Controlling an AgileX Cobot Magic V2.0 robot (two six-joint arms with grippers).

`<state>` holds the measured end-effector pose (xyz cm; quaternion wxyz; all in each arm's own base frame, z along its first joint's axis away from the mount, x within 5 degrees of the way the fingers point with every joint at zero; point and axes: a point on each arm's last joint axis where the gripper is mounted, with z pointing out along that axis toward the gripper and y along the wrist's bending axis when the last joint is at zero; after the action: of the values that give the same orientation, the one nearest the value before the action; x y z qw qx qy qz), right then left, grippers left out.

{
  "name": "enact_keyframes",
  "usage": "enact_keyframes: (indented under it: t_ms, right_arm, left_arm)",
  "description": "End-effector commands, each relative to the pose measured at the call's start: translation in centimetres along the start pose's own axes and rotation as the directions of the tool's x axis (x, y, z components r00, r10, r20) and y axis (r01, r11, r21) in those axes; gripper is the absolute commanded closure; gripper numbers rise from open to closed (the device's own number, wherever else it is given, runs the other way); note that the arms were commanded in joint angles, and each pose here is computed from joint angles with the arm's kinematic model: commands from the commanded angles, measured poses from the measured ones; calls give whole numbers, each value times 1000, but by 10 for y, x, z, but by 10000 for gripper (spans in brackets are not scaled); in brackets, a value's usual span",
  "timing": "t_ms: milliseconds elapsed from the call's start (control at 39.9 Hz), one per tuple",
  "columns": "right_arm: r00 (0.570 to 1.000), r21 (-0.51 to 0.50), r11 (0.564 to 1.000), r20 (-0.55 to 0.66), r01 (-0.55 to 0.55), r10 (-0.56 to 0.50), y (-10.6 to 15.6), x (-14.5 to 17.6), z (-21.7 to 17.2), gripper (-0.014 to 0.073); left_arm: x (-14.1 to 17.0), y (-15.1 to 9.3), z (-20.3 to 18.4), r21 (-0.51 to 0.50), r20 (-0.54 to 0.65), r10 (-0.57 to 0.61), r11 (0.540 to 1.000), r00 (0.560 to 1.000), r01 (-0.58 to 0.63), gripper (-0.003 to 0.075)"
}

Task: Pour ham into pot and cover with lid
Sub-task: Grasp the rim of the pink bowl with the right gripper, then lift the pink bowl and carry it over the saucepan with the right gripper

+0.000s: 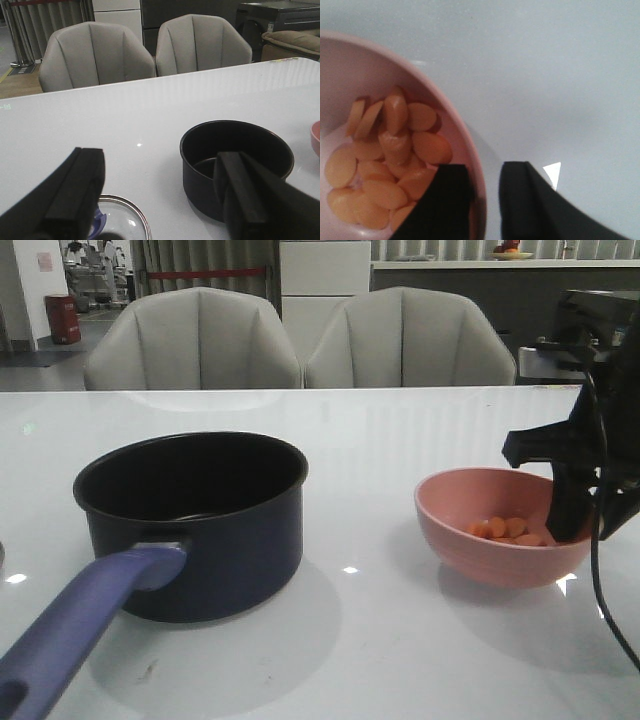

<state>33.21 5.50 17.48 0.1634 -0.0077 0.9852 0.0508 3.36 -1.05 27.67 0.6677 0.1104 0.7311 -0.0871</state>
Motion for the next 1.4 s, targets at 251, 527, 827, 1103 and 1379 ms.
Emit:
enact_keyframes:
  t_ms: [251, 527, 827, 1103, 1379]
  right_arm:
    - [989, -31, 999, 150, -15, 20, 4, -19, -16, 453]
    - [967, -47, 995, 244, 88, -74, 25, -46, -56, 453]
    - [769, 78, 903, 498, 422, -402, 100, -72, -131, 453]
    - [429, 322, 724, 634, 610, -643, 164, -68, -163, 453]
    - [208, 441, 625, 685, 644, -698, 200, -66, -157, 453]
  left_arm:
    - [-15, 0, -2, 9, 97, -11, 1000, 995, 10, 218]
    - [-15, 0, -2, 9, 97, -11, 1000, 995, 10, 218]
    - [-15, 0, -2, 9, 97, -11, 1000, 995, 10, 218]
    - [-15, 0, -2, 10, 97, -13, 1000, 995, 12, 218]
    - [-15, 0, -2, 10, 97, -13, 1000, 995, 12, 218]
